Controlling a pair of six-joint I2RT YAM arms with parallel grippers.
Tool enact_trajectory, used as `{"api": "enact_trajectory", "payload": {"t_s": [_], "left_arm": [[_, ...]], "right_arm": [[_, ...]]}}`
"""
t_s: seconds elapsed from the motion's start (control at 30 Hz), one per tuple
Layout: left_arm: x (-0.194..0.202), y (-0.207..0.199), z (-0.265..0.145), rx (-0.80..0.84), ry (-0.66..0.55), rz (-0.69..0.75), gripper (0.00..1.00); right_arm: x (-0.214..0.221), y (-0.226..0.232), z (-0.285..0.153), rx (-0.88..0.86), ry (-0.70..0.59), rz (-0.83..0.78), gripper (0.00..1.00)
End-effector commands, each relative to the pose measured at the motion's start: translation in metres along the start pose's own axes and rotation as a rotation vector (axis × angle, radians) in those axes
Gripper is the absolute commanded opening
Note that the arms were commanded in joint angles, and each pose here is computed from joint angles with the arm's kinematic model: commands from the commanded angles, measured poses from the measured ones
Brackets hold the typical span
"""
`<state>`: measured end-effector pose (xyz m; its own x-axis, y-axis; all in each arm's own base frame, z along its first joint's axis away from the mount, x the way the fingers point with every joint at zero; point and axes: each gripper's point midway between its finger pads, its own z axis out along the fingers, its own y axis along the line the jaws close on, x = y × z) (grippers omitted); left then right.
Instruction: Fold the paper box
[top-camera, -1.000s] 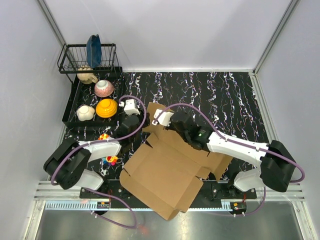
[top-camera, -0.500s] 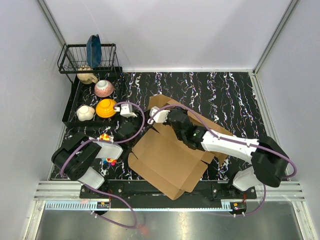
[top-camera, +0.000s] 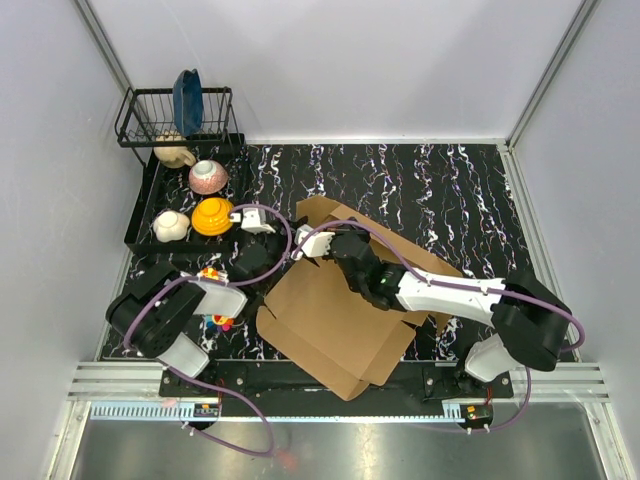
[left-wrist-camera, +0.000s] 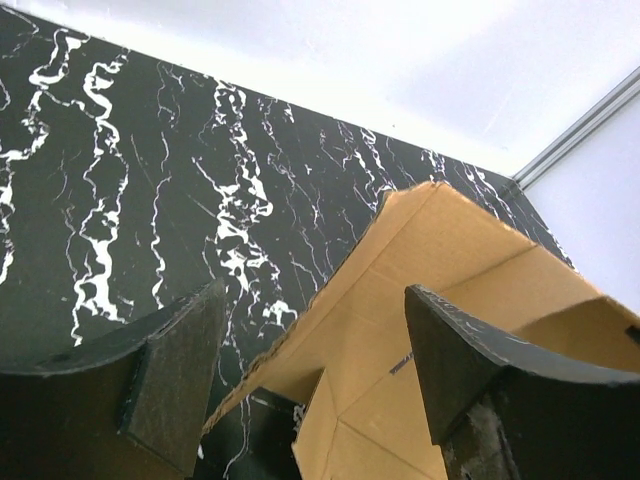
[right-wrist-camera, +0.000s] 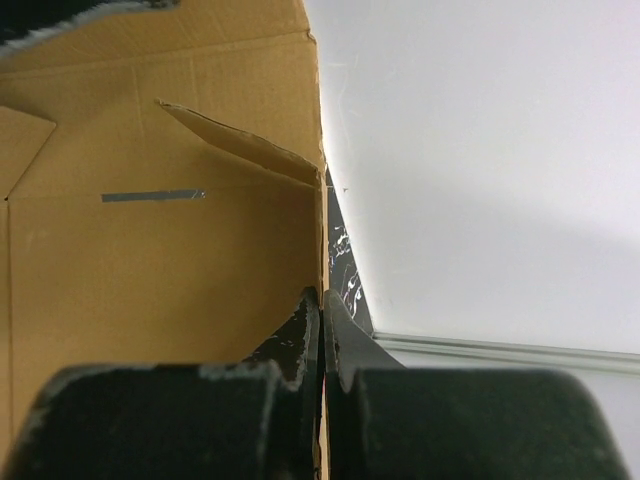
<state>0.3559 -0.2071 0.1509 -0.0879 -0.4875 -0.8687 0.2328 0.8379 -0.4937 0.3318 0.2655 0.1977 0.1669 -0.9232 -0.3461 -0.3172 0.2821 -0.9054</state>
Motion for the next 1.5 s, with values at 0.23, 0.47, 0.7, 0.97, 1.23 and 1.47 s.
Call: {"api": "enact_trajectory", "payload": {"t_s": [0.23,0.47,0.7,0.97,1.23,1.47], "left_arm": [[-0.001,-0.026,0.024,0.099,-0.041,-0.037,0.37],[-0.006,-0.025,0.002,0.141,-0.07,-0.072,0.09],[-0.017,-0.038,-0.015,0.174,-0.085,-0.074,0.01],[-0.029,-0.058,-0.021,0.211,-0.086,-0.093,0.0],[-0.014,-0.072,-0.035,0.233,-0.031,-0.134,0.0],[0.003,-0.081,-0.054,0.251,-0.005,-0.158,0.0]], "right_arm": [[-0.003,0.014,-0.011,-0.017,-0.03,0.111,0.0],[-0.001,0.021,-0.012,-0.031,-0.031,0.12,0.0],[0.002,0.026,-0.007,-0.019,0.001,0.098,0.0],[0.004,0.026,-0.007,0.007,0.028,0.074,0.0],[0.004,0.027,-0.009,0.024,0.04,0.074,0.0],[0.004,0.023,-0.013,0.038,0.041,0.078,0.0]]}}
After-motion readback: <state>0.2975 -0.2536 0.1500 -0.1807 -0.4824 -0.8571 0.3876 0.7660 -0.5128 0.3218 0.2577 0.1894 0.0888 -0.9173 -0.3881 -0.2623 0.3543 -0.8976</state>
